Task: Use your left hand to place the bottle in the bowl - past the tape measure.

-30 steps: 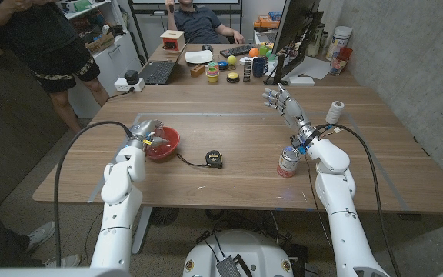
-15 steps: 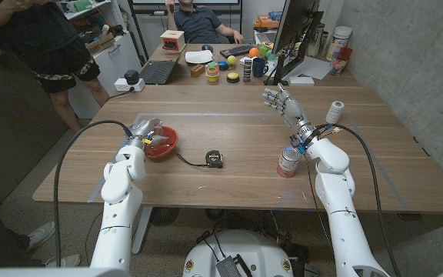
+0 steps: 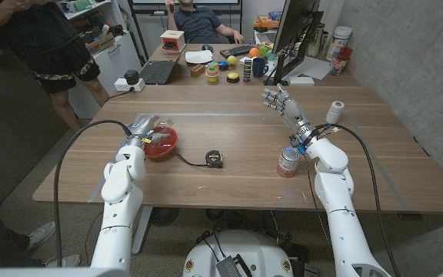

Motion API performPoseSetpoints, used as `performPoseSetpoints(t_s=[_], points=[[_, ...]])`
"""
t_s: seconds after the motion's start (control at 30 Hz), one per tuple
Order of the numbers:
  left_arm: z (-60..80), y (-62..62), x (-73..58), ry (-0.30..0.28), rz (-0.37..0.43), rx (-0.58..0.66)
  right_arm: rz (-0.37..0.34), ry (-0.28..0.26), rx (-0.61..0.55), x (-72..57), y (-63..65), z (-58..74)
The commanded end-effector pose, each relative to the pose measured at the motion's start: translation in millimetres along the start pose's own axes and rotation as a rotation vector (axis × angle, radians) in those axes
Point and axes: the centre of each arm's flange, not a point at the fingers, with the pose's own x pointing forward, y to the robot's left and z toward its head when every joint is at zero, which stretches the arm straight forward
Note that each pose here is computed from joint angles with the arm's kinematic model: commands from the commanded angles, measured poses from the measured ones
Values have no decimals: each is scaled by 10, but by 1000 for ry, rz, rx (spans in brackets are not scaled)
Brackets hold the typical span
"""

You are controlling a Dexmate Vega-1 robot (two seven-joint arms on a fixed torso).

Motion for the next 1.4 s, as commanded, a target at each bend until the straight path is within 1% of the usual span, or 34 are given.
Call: performPoseSetpoints(t_s=[0.03,0.07,0.13,0.3,0.33,0.5,0.53,0.7,0.77,0.83,0.93,1.23,1.27,1.4], points=[[66,93,-22,-31,38,-17,8,-1,3,25,1,-21],[66,99,-15,-24,27,-27,3,-2,1,24,-2,-20],[77,101,-22,-32,39,-9,2,0,2,24,-10,-18],[80,118,-22,-34,38,-27,-1,0,-2,19,-16,-15],[90,126,-22,-33,42,-11,0,0,1,18,-16,-16],[92,151,-25,-39,51,-14,1,-2,-2,16,-14,-14],[94,157,-25,-27,49,-14,1,-1,3,17,-14,-19],[94,176,-30,-30,53,-1,4,-1,-1,19,-12,-15],[80,192,-35,-35,56,-30,-2,-1,4,20,-9,-14],[85,207,-46,-33,74,-19,1,-1,3,24,-6,-13],[88,245,-52,-42,81,-22,6,-3,-2,28,-1,-12],[98,294,-71,-48,92,-37,10,-1,-7,26,6,-11],[96,306,-79,-52,101,-52,10,-2,-3,25,7,-13],[103,346,-97,-52,125,-49,5,0,5,26,13,-10]])
